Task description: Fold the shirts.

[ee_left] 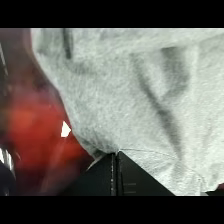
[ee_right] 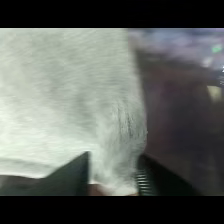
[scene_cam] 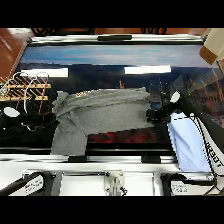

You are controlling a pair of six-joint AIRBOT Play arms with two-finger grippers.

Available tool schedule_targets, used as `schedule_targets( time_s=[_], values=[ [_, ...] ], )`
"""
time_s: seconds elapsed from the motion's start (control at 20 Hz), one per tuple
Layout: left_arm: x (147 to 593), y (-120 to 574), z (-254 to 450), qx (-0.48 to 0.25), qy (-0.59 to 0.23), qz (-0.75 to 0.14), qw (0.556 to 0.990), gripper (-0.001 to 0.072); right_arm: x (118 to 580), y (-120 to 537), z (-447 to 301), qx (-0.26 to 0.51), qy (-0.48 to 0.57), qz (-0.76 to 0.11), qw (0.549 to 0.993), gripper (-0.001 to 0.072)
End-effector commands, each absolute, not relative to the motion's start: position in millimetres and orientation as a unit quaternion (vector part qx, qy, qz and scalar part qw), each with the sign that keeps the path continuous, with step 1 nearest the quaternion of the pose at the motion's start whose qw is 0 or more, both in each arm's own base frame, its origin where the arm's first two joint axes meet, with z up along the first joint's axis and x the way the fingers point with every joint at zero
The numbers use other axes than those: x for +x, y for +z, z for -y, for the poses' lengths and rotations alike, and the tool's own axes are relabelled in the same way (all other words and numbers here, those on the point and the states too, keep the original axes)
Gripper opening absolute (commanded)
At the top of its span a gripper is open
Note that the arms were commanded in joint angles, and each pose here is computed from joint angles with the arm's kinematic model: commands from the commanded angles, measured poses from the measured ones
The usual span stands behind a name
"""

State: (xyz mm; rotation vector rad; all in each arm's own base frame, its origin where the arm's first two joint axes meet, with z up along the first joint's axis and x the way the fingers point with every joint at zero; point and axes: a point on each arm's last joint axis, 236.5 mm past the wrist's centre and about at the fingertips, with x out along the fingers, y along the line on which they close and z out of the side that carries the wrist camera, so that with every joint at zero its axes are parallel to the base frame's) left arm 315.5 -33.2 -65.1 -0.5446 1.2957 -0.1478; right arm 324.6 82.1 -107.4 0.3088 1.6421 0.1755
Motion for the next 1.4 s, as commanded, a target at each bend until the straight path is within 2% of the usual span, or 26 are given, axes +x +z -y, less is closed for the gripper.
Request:
schedule_targets(
  time_s=[0.0, 0.05, 0.15, 0.2, 0.3, 0.4, 0.5, 0.6, 0.7, 0.8, 0.9, 1.0, 1.1, 1.2, 1.35],
  values=[
    [323, -49, 37, -0.253, -0.080, -0.587, 0.765, 0.0026, 310, -103, -104, 0.146, 0.111, -0.746, 0.640, 0.0227],
    [326, -41, 39, -0.255, -0.088, -0.584, 0.766, 0.0026, 306, -100, -108, 0.143, 0.117, -0.751, 0.634, 0.0075],
    [338, -9, 38, -0.241, -0.101, -0.559, 0.787, 0.0025, 309, -81, -114, 0.133, 0.139, -0.746, 0.637, 0.0062],
    [349, 21, 36, -0.227, -0.107, -0.529, 0.810, 0.0025, 320, -60, -115, 0.120, 0.155, -0.727, 0.658, 0.0062],
    [371, 110, 31, -0.189, -0.119, -0.436, 0.872, 0.0024, 357, 12, -113, 0.076, 0.189, -0.644, 0.738, 0.0062],
    [372, 239, 27, -0.130, -0.124, -0.299, 0.937, 0.0024, 389, 130, -104, 0.028, 0.192, -0.507, 0.840, 0.0061],
    [329, 383, 26, -0.081, -0.106, -0.140, 0.981, 0.0025, 386, 281, -93, -0.008, 0.180, -0.318, 0.931, 0.0062],
    [249, 506, 24, -0.025, -0.060, 0.026, 0.998, 0.0025, 337, 426, -84, -0.011, 0.163, -0.107, 0.981, 0.0062],
    [160, 581, 22, -0.022, -0.004, 0.155, 0.988, 0.0025, 261, 524, -73, 0.006, 0.151, 0.061, 0.987, 0.0062],
    [97, 605, 39, -0.037, 0.000, 0.217, 0.975, 0.0025, 197, 563, -63, 0.014, 0.141, 0.141, 0.980, 0.0062],
    [67, 599, 46, -0.023, 0.014, 0.223, 0.974, 0.0024, 165, 569, -52, 0.030, 0.125, 0.159, 0.979, 0.0062],
    [68, 581, 40, -0.035, 0.034, 0.190, 0.981, 0.0025, 160, 555, -48, 0.042, 0.119, 0.129, 0.984, 0.0062],
    [87, 550, 37, -0.054, 0.031, 0.120, 0.991, 0.0025, 173, 518, -51, 0.043, 0.119, 0.047, 0.991, 0.0062],
    [111, 515, 30, -0.038, 0.037, 0.049, 0.997, 0.0025, 191, 468, -52, 0.032, 0.115, -0.062, 0.991, 0.0062],
    [157, 449, 13, -0.028, 0.036, -0.065, 0.997, 0.0025, 226, 396, -47, 0.017, 0.096, -0.220, 0.971, 0.0062]
  ],
)
